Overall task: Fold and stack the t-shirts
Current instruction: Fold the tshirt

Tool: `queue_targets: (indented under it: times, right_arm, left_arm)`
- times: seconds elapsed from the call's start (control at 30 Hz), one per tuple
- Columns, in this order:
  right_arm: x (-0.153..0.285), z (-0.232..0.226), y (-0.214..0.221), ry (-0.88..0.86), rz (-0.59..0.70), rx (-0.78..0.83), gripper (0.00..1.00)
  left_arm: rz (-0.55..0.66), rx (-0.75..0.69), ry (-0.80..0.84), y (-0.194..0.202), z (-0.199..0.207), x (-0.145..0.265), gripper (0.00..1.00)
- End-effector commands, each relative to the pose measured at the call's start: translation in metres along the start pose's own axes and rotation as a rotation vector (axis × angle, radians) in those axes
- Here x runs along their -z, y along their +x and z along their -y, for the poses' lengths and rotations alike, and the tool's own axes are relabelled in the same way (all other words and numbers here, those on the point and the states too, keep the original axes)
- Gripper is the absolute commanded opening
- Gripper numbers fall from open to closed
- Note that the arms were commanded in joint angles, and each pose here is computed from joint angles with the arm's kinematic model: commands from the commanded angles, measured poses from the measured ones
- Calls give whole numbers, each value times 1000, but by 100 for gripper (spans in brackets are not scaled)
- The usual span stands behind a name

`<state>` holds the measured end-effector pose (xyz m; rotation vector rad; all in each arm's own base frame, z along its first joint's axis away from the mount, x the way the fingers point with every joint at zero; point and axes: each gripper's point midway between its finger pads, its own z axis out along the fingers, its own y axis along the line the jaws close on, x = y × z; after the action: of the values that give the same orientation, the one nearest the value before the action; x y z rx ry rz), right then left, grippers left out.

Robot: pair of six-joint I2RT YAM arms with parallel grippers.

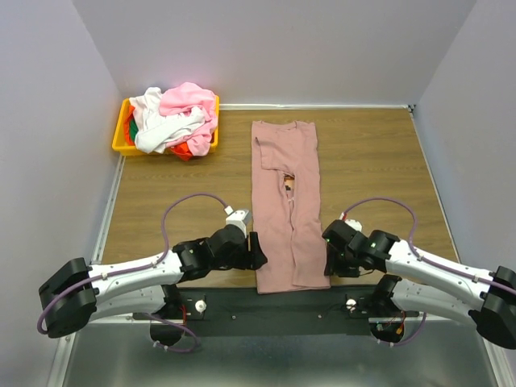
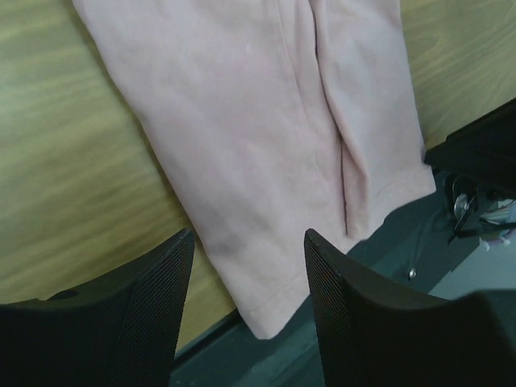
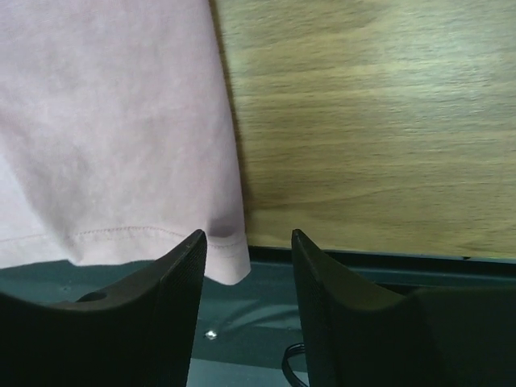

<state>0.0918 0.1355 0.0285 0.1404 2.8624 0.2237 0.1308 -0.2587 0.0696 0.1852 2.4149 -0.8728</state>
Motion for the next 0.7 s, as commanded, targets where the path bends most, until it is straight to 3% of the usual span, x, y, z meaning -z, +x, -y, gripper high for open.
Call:
queue_targets:
  times: [0.0,0.4,0.67]
  right_arm:
    - [4,-10,4,-62,-14,-27,53]
    - [-8,-6,24,-83,-87,-3,41]
    - [-10,-3,27,-89,-87,0,21]
  left_arm:
    - [-38,53,-35,22,-5,0,65]
    - [-89,92,-63,47,-8,4,65]
    - [-113,104,-70,58,-13,5,63]
